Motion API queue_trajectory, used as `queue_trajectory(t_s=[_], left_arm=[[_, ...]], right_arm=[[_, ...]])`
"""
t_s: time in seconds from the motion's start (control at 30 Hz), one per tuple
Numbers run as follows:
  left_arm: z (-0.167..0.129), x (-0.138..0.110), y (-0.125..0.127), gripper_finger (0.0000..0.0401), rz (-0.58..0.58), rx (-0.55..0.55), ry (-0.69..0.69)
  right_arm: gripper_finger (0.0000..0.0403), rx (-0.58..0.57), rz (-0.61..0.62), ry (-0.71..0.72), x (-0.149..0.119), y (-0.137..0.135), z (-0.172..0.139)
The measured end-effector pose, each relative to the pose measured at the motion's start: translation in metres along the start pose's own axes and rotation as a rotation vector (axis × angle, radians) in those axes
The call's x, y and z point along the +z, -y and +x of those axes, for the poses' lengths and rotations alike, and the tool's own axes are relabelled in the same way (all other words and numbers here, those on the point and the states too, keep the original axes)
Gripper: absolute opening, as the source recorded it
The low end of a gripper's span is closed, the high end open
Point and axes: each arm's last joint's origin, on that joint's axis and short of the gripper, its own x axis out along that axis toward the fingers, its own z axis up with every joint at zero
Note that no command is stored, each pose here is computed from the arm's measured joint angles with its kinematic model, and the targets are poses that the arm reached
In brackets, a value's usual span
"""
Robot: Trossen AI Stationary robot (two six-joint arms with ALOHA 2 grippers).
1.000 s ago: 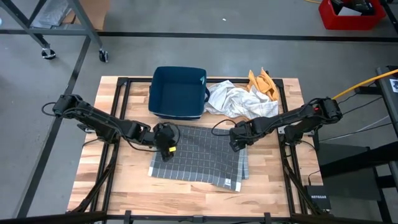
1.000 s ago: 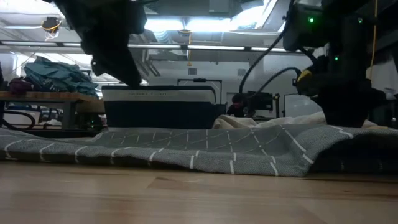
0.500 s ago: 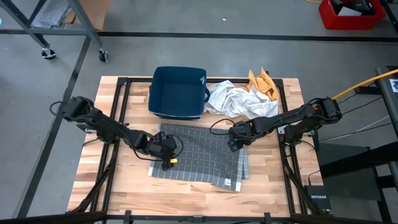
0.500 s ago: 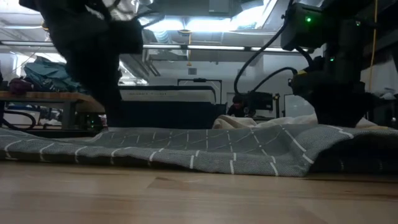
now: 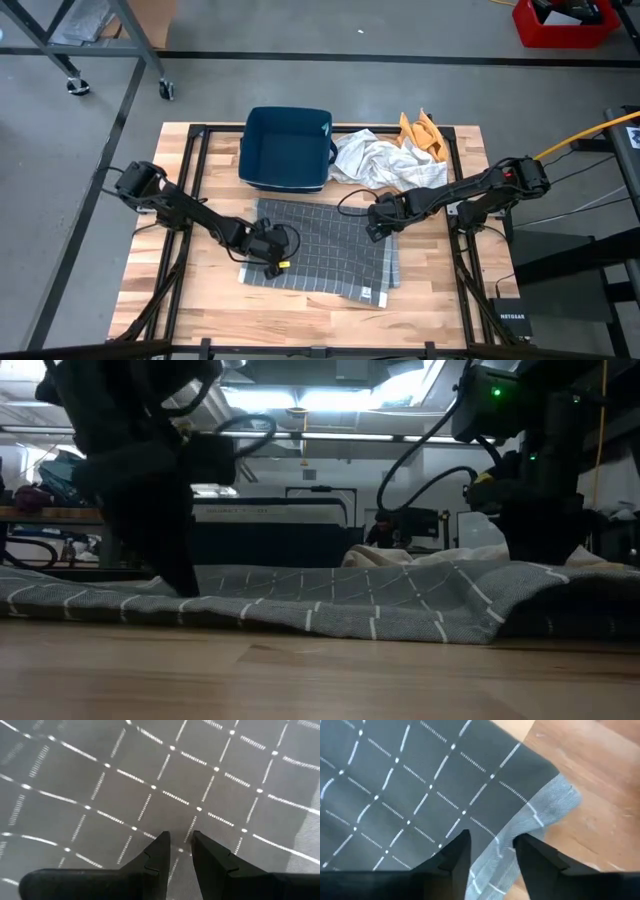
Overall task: Fold towel
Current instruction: Fold the gray patterned towel
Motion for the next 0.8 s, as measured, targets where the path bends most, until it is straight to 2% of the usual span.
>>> queue_trajectory(t_s=[0.27,0.43,0.57,0.8], left_arm=[[0.0048,-0.0031,0.004,0.007,0.014,0.002,-0.003],[0.0042,-0.0048,0.0058,0.007,0.024,-0.001,-0.005],[0.0039,-0.0062,0.0072,0.007,0.03,-0.004,-0.009],[0.0037,-0.0076,0.0081,0.007,0.033,-0.008,-0.014]], right_arm=[[0.0012,-0.028,0.0,0.065,0.0018,0.0008,-0.0002],[0.0017,-0.049,0.0,0.114,0.0029,0.0013,-0.0003],[0.0005,-0.061,0.0,0.141,0.0036,0.0017,-0.0004],[0.0004,-0.083,-0.001,0.147,0.0033,0.0034,-0.0005]])
